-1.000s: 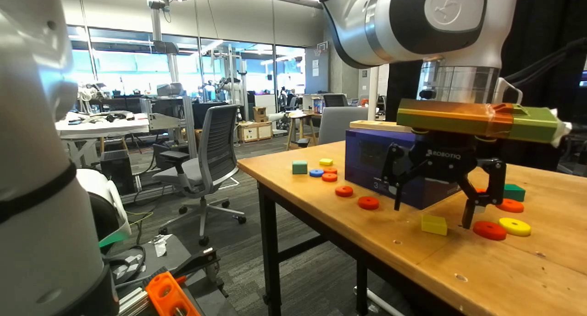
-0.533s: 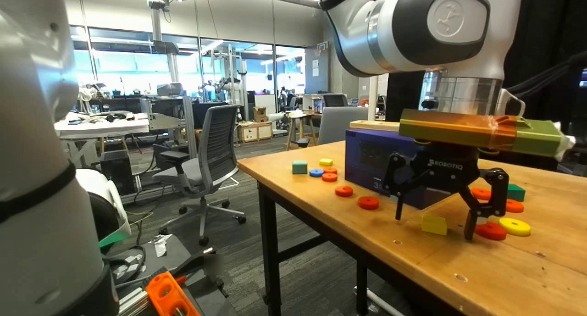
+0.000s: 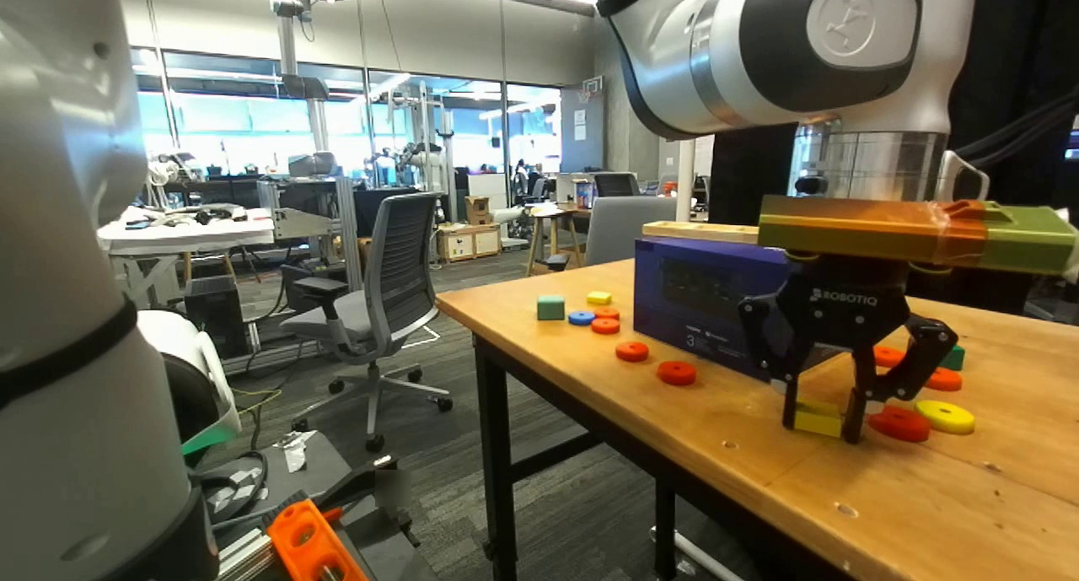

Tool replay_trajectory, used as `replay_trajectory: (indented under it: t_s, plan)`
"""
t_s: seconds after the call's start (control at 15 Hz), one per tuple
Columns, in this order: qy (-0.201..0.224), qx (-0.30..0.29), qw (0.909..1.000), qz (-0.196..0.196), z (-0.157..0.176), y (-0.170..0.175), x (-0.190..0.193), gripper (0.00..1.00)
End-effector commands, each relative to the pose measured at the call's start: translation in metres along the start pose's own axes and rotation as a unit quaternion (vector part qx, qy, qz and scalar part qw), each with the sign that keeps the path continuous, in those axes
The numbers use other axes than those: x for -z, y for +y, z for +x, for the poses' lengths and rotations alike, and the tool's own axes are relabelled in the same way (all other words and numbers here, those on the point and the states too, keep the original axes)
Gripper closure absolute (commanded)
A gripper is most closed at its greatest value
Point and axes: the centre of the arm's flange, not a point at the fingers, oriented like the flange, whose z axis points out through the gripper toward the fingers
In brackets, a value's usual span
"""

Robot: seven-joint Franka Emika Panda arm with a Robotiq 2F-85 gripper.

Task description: Place the yellow block on the right on the wooden board on top of the blue box

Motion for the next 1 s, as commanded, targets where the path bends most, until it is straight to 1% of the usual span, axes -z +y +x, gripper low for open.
replay_trajectory:
  t_s: [0.0,0.07,0.33,0.67,0.93]
  plan:
    - [-0.001,0.009,0.9999,-0.011,0.005,0.005,-0.001,0.87]
    - [-0.002,0.010,0.9999,-0.011,0.005,0.005,-0.001,0.85]
    - [-0.003,0.001,1.0000,-0.009,0.006,-0.004,0.013,0.85]
    - [0.018,-0.017,0.9996,-0.016,0.006,-0.016,0.047,0.85]
    - [0.029,-0.040,0.9981,-0.036,0.002,-0.024,0.079,0.85]
